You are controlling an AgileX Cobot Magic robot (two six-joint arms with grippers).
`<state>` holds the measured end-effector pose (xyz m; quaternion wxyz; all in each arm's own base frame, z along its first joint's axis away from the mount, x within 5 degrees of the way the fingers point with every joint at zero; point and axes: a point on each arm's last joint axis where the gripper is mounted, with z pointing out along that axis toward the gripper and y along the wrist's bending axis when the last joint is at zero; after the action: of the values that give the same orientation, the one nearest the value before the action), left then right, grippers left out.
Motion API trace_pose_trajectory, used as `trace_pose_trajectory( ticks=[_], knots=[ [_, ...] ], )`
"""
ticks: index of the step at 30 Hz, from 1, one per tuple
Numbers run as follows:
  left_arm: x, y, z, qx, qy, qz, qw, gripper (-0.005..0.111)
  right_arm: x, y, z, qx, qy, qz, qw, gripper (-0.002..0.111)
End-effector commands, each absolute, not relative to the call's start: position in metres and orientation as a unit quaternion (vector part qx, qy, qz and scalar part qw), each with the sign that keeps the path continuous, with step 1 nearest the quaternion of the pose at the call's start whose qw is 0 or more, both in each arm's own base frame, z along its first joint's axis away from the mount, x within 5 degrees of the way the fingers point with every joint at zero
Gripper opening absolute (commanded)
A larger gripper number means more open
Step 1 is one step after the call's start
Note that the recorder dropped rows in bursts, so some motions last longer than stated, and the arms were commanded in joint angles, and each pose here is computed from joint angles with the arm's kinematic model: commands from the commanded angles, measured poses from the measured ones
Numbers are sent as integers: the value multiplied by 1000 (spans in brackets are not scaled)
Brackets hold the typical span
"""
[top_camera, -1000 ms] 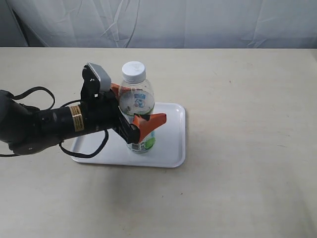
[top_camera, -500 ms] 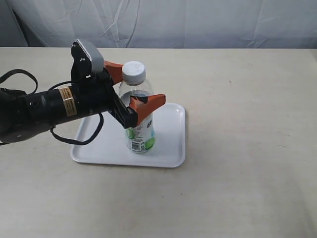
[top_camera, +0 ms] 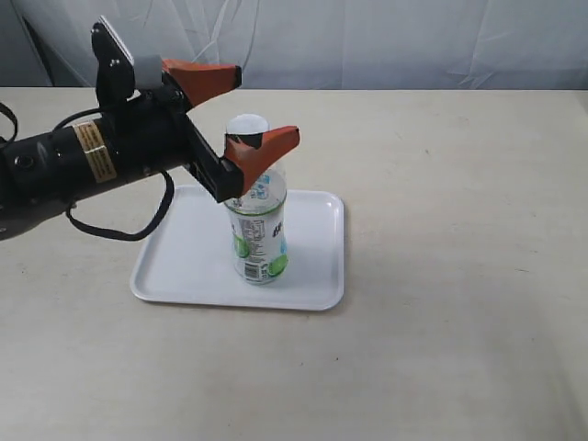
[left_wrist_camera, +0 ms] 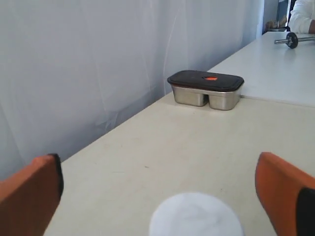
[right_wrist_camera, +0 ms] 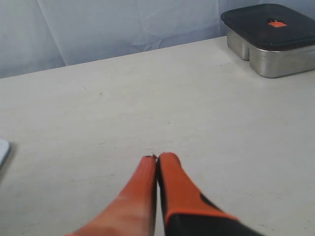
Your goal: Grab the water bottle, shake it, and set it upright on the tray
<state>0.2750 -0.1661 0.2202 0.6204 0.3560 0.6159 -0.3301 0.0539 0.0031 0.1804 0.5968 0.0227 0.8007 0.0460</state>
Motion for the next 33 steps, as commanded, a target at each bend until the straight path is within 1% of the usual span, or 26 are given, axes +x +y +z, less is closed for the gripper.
trace_pose_trajectory(
  ticks=[1,4,6,7,8,9,10,12,14,17,21,26,33],
  knots=[
    [270,-160,245,351,603,-305,648,105,54,3,181,23,798,43,600,4],
    [264,-156,262,353,593,-290,663,103,54,3,181,23,798,43,600,4],
    [258,-153,275,358,585,-278,672,93,54,3,181,23,798,43,600,4],
    [253,-151,282,367,575,-272,678,81,54,3,181,23,798,43,600,4],
    [248,-150,289,375,568,-268,682,65,54,3,181,23,798,43,600,4],
    [245,-149,292,378,567,-268,681,56,54,3,181,23,798,43,600,4],
    [241,-149,295,383,572,-270,674,40,54,3,181,23,798,43,600,4],
    [236,-147,297,391,585,-269,657,18,54,3,181,23,798,43,600,4],
    [232,-145,298,392,606,-266,639,0,54,3,181,23,798,43,600,4],
    [230,-138,303,354,644,-259,627,0,54,3,181,23,798,43,600,4],
    [219,-134,315,359,635,-261,632,0,54,3,181,23,798,43,600,4],
    [207,-121,329,338,648,-214,649,0,54,3,181,23,798,43,600,4],
    [200,-111,339,321,652,-181,662,0,54,3,181,23,798,43,600,4]
  ],
)
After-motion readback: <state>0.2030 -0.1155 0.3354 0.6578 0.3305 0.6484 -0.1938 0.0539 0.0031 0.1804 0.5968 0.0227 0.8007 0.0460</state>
